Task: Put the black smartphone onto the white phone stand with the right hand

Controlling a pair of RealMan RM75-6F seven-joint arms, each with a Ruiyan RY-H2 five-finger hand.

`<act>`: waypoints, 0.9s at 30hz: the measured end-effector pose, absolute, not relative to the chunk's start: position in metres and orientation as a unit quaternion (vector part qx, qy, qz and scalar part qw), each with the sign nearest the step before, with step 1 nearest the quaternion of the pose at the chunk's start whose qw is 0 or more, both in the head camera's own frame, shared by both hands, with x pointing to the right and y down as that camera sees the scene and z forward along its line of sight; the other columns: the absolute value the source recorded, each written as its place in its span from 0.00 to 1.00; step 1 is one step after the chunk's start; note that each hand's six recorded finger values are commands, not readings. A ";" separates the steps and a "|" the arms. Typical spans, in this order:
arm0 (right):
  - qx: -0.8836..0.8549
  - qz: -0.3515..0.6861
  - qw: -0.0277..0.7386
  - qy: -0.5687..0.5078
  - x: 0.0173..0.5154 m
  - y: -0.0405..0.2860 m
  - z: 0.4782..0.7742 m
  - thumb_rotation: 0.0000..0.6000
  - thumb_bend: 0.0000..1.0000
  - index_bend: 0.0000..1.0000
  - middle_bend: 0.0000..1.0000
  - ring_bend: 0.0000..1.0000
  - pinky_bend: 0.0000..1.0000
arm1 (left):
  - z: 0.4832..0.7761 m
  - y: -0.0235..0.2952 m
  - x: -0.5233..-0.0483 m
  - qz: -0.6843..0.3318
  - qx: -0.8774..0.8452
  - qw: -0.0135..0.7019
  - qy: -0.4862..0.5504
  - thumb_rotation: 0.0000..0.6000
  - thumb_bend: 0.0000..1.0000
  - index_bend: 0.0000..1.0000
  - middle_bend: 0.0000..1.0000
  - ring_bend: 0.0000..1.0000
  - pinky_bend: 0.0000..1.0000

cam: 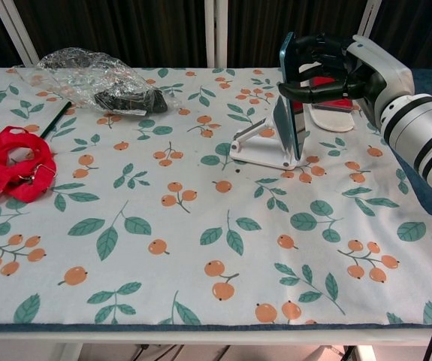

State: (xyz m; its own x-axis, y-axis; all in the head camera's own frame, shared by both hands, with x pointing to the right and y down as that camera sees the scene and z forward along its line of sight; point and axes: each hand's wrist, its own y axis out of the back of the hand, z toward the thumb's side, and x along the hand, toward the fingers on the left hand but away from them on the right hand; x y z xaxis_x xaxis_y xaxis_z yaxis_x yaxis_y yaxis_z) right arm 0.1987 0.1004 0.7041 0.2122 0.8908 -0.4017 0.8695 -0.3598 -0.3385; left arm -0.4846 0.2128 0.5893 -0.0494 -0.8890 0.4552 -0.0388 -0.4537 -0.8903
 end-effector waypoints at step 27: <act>-0.777 0.277 0.013 -0.565 0.195 0.098 0.717 1.00 0.33 0.70 0.37 0.46 0.07 | 0.589 0.212 -0.488 -0.612 -0.594 0.351 0.386 0.44 0.02 0.05 0.05 0.05 0.17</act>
State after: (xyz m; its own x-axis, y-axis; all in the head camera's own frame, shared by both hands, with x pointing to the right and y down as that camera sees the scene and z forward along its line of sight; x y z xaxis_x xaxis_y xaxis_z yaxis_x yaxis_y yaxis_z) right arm 0.1953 0.0981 0.7170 0.2075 0.8854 -0.4160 0.8710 -0.3608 -0.3335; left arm -0.4884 0.2122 0.5895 -0.0475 -0.8885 0.4565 -0.0277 -0.4557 -0.8897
